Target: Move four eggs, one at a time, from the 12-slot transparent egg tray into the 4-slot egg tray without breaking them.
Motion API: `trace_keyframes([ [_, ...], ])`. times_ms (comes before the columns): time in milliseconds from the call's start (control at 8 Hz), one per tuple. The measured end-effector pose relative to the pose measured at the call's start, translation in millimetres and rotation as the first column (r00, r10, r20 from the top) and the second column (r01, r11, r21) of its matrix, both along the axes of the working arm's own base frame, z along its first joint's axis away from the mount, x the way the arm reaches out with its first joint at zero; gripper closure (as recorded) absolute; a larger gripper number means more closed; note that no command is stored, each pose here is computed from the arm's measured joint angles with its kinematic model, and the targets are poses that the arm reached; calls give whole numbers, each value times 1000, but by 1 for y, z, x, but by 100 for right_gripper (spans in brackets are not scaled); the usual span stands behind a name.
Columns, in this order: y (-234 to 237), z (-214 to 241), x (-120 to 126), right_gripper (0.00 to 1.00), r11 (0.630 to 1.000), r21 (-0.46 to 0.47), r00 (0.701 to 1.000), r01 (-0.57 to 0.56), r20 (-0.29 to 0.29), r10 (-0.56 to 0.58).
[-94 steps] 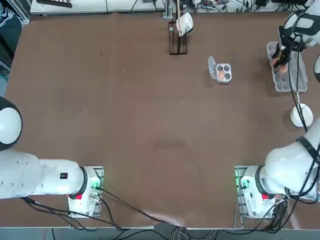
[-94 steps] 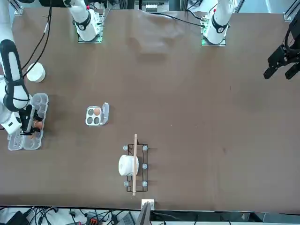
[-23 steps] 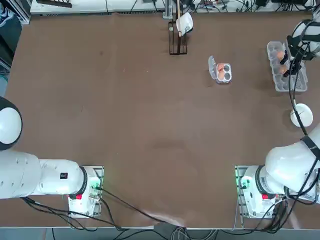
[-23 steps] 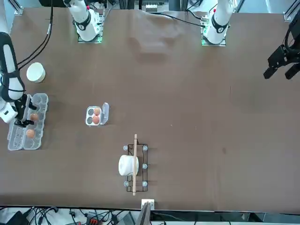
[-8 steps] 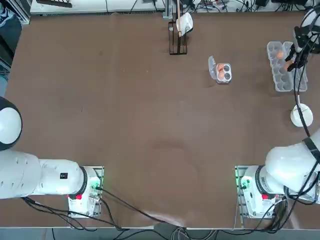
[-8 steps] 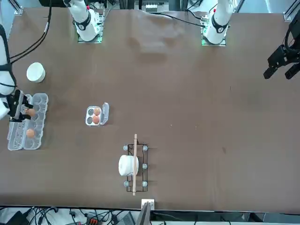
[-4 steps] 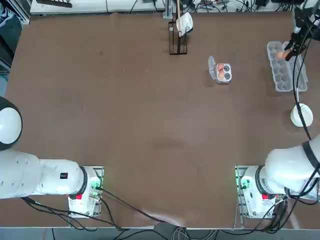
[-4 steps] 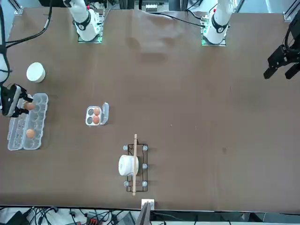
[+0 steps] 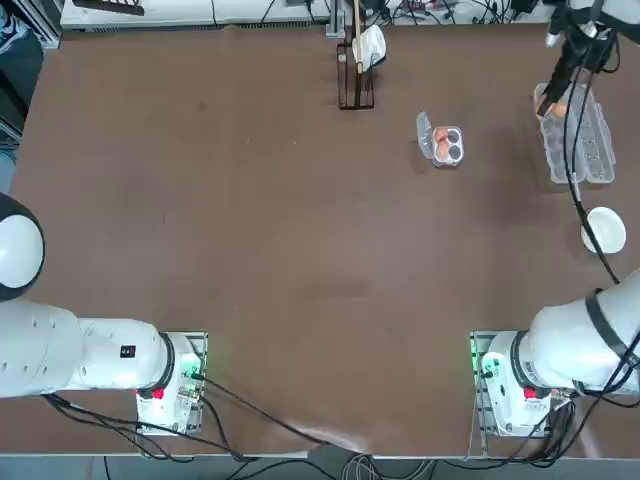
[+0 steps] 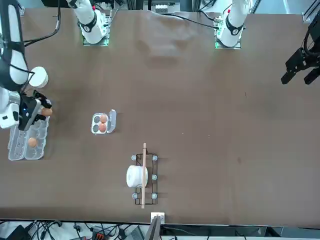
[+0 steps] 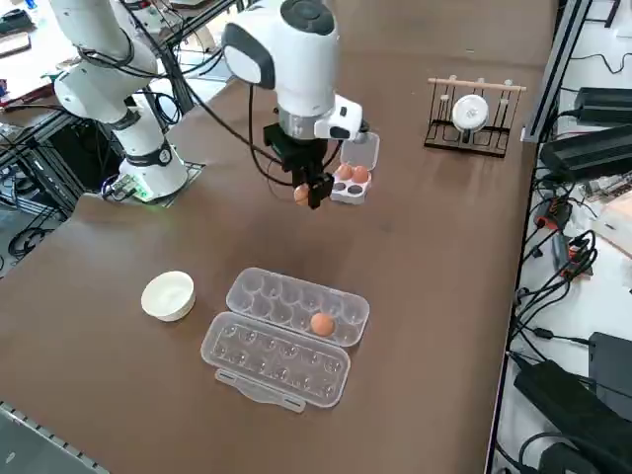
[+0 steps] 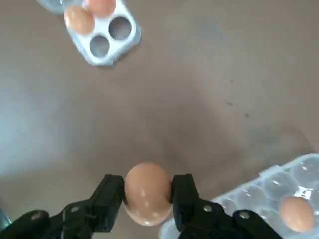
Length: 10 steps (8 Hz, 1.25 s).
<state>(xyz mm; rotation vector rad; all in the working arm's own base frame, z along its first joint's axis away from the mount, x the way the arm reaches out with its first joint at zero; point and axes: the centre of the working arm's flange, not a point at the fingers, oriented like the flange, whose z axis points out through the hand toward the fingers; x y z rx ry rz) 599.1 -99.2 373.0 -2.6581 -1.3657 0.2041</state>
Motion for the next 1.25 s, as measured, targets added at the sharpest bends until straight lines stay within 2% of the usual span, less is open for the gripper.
trace_keyframes([
  [250, 54, -6, 3, 42, 994, -38, 994, 105, -10, -106],
  [625, 140, -32, 4, 42, 986, -96, 991, 134, 27, -132],
  [1000, 173, -76, -9, 42, 989, -121, 995, 81, 72, -73],
  [1250, 183, -89, -18, 42, 989, -137, 996, 47, 79, -36],
])
